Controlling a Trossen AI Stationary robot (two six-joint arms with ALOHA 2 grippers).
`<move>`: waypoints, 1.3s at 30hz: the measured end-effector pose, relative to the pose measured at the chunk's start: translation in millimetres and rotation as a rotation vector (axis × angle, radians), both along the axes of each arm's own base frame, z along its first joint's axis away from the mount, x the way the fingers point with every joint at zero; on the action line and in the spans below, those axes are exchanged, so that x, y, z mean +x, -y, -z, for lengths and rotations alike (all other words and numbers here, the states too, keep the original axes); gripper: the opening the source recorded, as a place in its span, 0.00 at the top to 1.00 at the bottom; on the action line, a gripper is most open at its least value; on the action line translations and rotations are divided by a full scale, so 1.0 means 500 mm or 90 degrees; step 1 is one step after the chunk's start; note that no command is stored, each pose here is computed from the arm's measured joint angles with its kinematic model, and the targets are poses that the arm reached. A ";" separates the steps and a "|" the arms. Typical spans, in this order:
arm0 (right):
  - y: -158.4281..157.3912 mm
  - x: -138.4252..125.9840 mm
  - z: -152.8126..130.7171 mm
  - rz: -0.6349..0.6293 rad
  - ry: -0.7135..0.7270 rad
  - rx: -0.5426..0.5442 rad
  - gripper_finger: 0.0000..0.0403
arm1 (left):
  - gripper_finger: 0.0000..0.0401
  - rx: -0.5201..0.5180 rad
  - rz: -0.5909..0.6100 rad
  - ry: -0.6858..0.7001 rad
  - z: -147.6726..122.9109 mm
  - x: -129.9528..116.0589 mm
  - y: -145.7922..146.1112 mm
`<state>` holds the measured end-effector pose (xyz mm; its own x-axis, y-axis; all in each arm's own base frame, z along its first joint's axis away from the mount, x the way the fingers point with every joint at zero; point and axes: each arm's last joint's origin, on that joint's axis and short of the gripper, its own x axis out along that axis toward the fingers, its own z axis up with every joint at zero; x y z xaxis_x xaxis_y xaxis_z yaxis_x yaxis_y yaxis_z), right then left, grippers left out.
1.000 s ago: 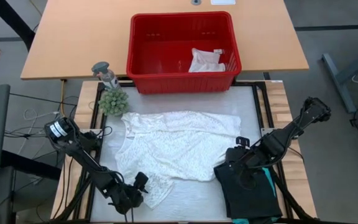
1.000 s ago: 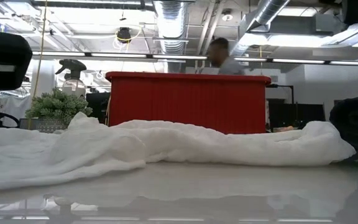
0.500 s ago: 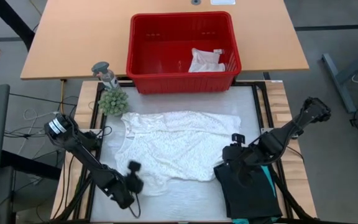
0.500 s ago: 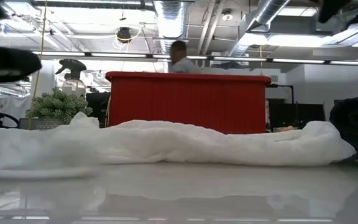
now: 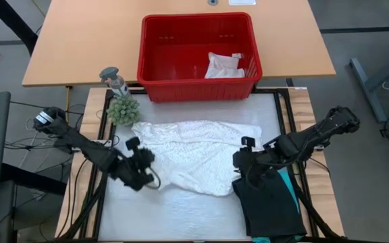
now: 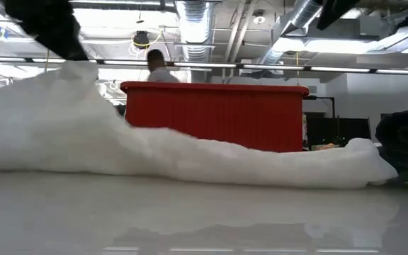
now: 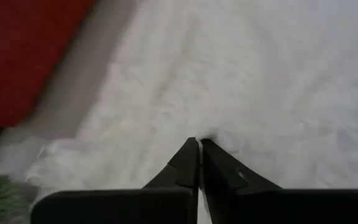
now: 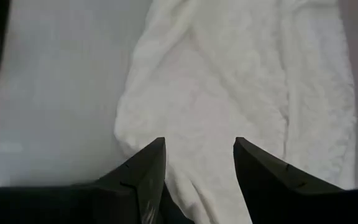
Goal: Fold Laundry from Bin
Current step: Fold the white t-shirt
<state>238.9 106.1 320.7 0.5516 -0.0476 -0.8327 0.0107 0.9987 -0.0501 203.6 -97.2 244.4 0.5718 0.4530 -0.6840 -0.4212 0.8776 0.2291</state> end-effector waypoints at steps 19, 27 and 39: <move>-0.079 0.105 0.185 -0.137 -0.215 0.019 0.50 | 1.00 0.067 -0.103 -0.057 -0.019 0.012 -0.124; -0.091 0.120 0.197 -0.109 -0.197 0.060 0.50 | 1.00 0.073 -0.152 -0.100 -0.014 0.004 -0.155; -0.089 0.126 0.197 -0.022 -0.157 0.033 0.50 | 1.00 0.072 -0.171 -0.098 -0.015 0.007 -0.170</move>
